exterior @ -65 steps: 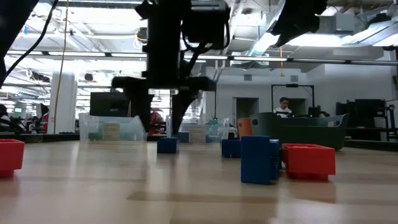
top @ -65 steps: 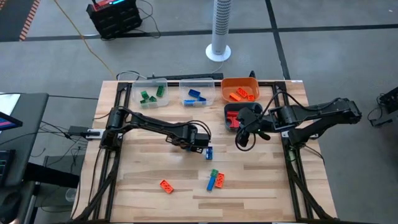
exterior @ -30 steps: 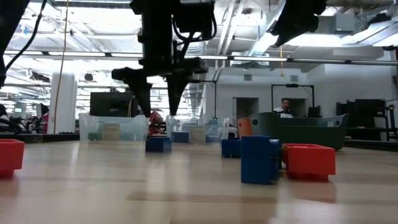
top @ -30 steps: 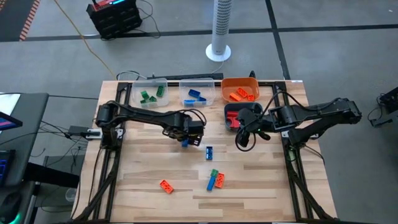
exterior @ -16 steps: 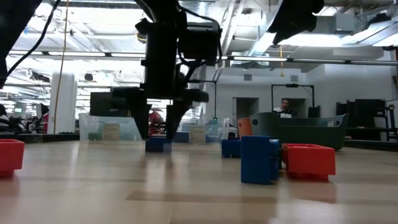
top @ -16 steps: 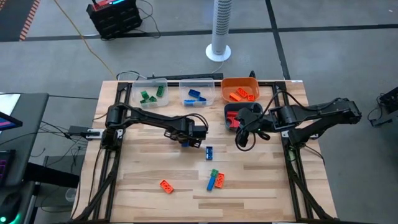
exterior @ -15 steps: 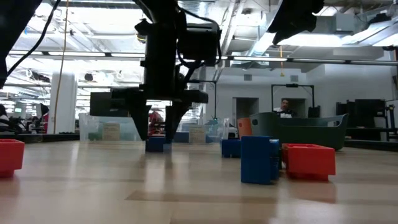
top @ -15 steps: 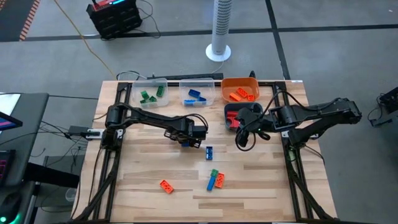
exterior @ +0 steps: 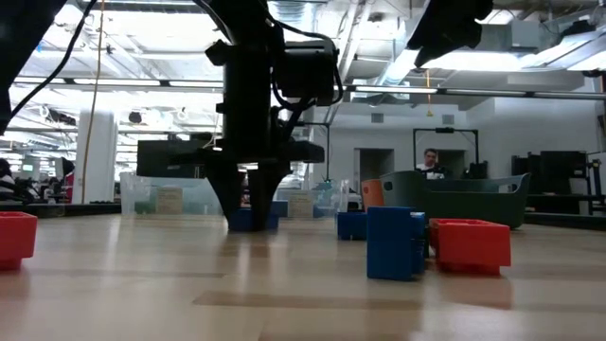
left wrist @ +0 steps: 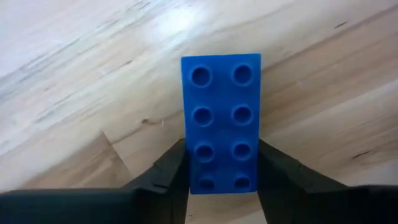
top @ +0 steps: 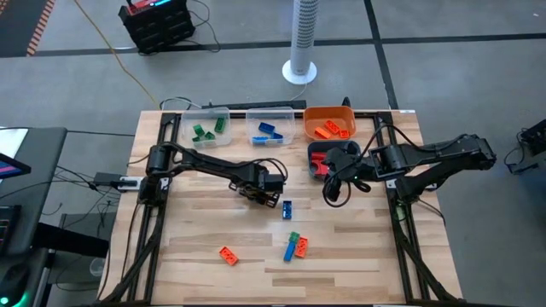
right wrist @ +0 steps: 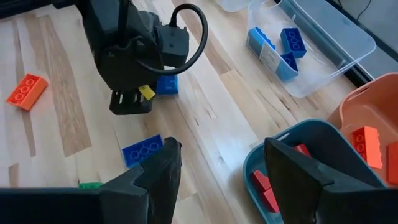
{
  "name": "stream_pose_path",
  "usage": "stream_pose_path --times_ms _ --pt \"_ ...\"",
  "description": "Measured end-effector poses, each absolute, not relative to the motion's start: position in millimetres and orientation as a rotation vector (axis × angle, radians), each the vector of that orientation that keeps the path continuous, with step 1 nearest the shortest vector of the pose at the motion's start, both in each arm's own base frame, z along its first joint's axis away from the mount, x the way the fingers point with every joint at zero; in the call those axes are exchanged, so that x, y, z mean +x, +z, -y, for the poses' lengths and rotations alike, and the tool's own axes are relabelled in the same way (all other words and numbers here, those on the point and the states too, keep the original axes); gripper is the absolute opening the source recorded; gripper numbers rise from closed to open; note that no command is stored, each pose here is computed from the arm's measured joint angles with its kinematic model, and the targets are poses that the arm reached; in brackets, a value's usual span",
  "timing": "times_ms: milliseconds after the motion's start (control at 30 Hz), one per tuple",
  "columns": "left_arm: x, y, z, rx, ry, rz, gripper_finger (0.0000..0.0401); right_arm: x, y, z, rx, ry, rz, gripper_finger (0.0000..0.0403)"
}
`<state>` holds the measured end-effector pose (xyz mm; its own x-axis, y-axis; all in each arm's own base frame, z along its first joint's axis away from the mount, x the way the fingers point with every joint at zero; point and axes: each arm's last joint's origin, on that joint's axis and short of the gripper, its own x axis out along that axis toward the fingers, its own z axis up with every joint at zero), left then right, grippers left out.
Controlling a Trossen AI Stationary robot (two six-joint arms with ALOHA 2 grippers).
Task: Sort blocks
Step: Put the blue game piece into the right transparent bin
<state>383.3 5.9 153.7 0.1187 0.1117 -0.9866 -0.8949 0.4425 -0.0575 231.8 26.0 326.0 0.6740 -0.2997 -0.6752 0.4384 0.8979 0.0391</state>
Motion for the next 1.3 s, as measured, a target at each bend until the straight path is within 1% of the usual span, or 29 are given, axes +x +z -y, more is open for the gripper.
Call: stream_pose_path --times_ms 100,200,367,500,700,833,933,1033,1167,1300 --pt "383.5 154.0 -6.7 -0.793 0.850 -1.236 0.0132 231.9 326.1 -25.9 0.207 -0.419 -0.719 0.0234" --pt "380.6 162.6 -8.8 -0.763 0.831 -1.226 0.0132 231.9 326.1 -25.9 0.221 -0.425 -0.716 0.0234" --pt "372.1 203.5 -21.6 -0.740 0.785 -1.110 0.0132 232.4 326.3 -23.4 0.242 -0.441 -0.708 0.0234" --pt "362.8 227.4 -57.6 -0.699 0.748 -1.046 0.0132 234.7 328.0 -16.3 0.266 -0.468 -0.680 0.0234" --pt "354.9 242.3 -127.7 -0.731 0.608 -1.019 0.0132 243.9 329.5 -5.0 0.309 -0.508 -0.618 0.0234" --pt "353.1 271.8 -152.2 -0.679 0.584 -0.941 0.0132 247.5 327.3 -0.2 0.364 -0.545 -0.604 0.0234" --pt "349.1 285.3 -170.2 -0.645 0.588 -0.901 0.0132 250.2 326.0 2.8 0.399 -0.567 -0.592 0.0234" --pt "344.1 286.9 -191.8 -0.632 0.602 -0.879 0.0132 255.2 323.8 6.5 0.423 -0.585 -0.579 0.0234" --pt "342.3 267.2 -218.1 -0.638 0.596 -0.941 0.0132 262.1 319.7 13.2 0.441 -0.613 -0.568 0.0234" --pt "349.4 247.0 -233.2 -0.629 0.581 -1.011 0.0132 268.1 317.9 20.0 0.458 -0.632 -0.543 0.0234"
